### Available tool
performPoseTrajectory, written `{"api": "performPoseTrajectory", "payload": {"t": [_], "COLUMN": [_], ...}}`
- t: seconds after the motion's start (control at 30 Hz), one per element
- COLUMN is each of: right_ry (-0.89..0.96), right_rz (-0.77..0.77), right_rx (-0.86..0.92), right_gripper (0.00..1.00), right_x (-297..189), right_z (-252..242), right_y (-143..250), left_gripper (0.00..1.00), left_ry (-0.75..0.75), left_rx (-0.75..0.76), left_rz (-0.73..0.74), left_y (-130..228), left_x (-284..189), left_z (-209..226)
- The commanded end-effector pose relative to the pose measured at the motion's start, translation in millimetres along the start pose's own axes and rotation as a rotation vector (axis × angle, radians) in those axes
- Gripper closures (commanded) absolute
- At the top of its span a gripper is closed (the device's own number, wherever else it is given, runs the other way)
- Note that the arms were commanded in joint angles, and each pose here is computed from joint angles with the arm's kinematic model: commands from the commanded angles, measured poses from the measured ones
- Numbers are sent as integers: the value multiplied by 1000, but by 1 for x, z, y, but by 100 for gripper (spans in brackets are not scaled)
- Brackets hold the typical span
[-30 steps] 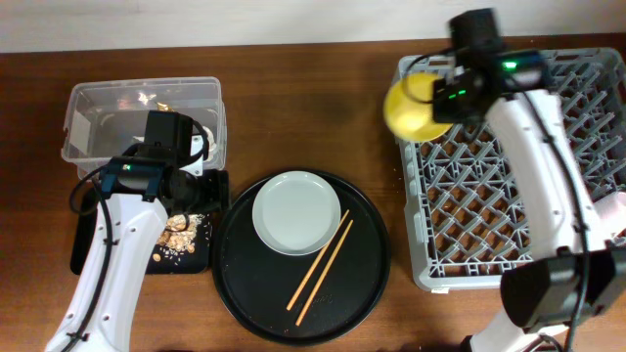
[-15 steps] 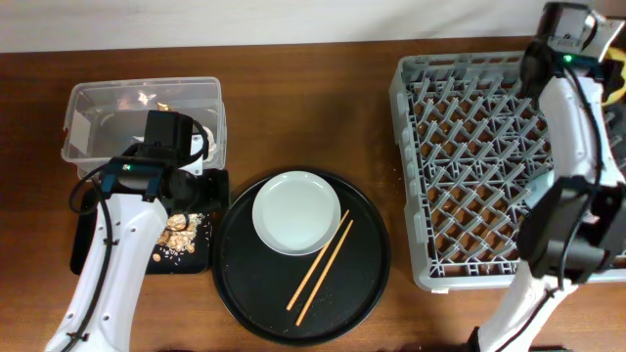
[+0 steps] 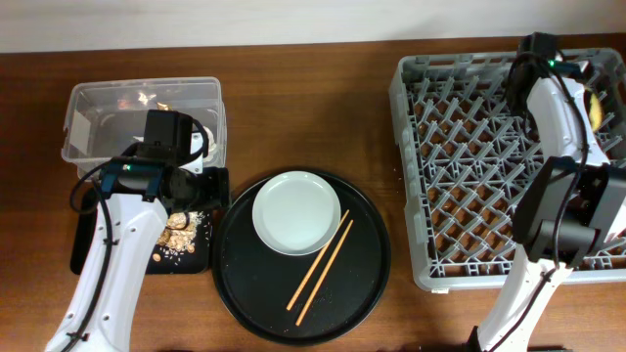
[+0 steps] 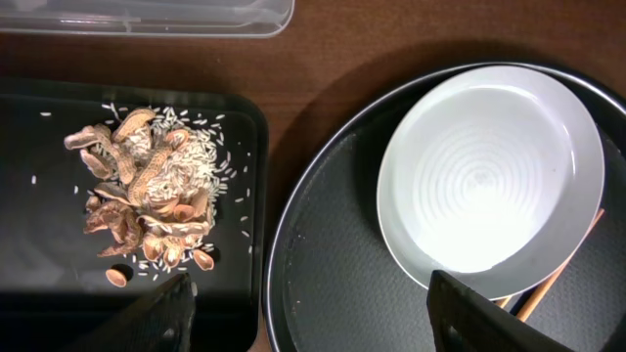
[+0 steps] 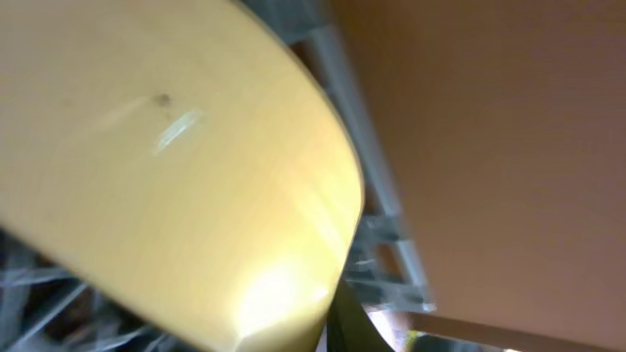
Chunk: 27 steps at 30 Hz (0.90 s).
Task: Sort waste into correct bins and load items into the dishwasher rack
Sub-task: 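Carry the yellow bowl with the right gripper into the dish rack, then grasp the white plate with the right gripper and lift it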
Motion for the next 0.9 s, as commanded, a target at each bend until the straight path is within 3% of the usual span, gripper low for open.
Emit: {"api": "performPoseTrajectory", "payload": {"t": [0.0,0.13,0.17,0.2,0.23,0.27,0.33,0.4,0.63,0.87], "right_ry": [-255,-378,-406,-454,-542,-672,-1021,-1306,-1353,-1258], "right_rz": [9,-66,-108,-160,-217,-275,-391,-357,-252,-290], "right_rx": [-58,5,41,77,107,120,42,-58,-473,-568], "right_gripper": [89,85,76,54,20,7,5,7,8,23], "right_x": [-7,-39,-54,-72,-90,-108,-149,-179,-246,-268], "right_z": [30,1,-16,-33,-45,-50,-49,-32,77,202], "right_y": [7,7,8,10,12,15,27,47,102,163], "left_gripper": [25,25,24,24,24,24,21,20,20,17], "left_ry": [-3,-3,-3,-2,-3,-3,-3,-3,-72,-89], "left_rx": [7,7,7,7,7,7,7,7,-90,-134], "left_rz": [-3,-2,-2,-1,-2,-3,-3,-3,-10,12], "left_y": [-1,-1,-1,-1,-1,-1,-1,-1,-1,0], "left_x": [0,0,0,0,0,0,0,0,0,-1], "left_z": [0,0,0,0,0,0,0,0,10,20]}}
Point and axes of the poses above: each gripper's point midway between its finger pads, its own x axis out along the fingers, its own z axis along the line the jaws close on, y = z × x, the point moved 8 cm from there along -x, back along the fingers, and after that the axes turned 12 degrees about -x, right-handed, at the moved point
